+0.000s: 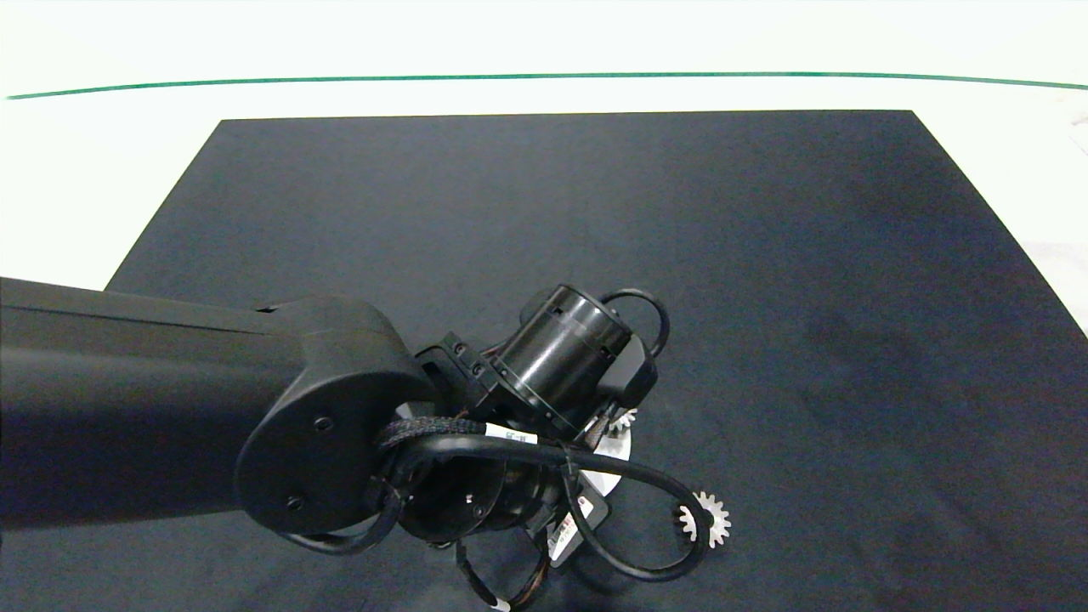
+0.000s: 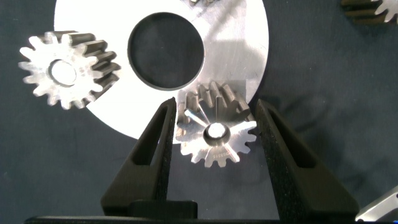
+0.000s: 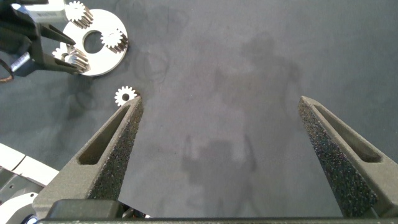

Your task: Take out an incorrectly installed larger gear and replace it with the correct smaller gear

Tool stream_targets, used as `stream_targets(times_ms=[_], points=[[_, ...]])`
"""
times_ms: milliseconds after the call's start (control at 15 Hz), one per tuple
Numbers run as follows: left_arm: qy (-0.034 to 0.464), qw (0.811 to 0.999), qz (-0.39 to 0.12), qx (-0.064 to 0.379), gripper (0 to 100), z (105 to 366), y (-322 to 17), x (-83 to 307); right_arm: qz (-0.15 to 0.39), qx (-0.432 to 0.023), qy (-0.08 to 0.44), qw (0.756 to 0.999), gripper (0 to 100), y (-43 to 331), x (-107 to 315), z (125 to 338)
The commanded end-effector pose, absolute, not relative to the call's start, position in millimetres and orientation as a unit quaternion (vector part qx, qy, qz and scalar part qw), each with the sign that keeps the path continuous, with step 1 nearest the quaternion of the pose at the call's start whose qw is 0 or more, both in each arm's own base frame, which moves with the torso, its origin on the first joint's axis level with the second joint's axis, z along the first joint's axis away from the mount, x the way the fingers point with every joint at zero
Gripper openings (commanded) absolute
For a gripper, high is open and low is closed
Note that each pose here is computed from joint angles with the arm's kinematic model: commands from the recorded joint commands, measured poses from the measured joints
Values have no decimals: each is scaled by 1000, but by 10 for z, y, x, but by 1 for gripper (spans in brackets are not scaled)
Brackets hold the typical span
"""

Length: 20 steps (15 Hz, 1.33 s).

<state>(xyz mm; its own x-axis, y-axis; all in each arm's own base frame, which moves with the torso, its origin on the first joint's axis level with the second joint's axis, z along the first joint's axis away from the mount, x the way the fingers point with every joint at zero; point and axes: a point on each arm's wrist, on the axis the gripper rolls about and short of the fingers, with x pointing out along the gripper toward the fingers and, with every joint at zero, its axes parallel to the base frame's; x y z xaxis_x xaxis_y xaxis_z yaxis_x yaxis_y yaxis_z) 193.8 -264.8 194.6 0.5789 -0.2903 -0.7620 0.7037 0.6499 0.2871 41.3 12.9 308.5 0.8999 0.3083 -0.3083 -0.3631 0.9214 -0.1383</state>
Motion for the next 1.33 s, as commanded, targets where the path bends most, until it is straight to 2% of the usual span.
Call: stream_targets(times_ms=[67,733,1333], points=[[348,840,-296,294,31,1973,-2624,1915,174,-98,144,969,100,130,415,3081],[363,830,-294,304,31,1866,-2611,1895,175,-103,144,969,100,136,438,3040],[342,842,-298,291,31,2021,-2619,1900,175,-103,144,969,100,136,438,3040]])
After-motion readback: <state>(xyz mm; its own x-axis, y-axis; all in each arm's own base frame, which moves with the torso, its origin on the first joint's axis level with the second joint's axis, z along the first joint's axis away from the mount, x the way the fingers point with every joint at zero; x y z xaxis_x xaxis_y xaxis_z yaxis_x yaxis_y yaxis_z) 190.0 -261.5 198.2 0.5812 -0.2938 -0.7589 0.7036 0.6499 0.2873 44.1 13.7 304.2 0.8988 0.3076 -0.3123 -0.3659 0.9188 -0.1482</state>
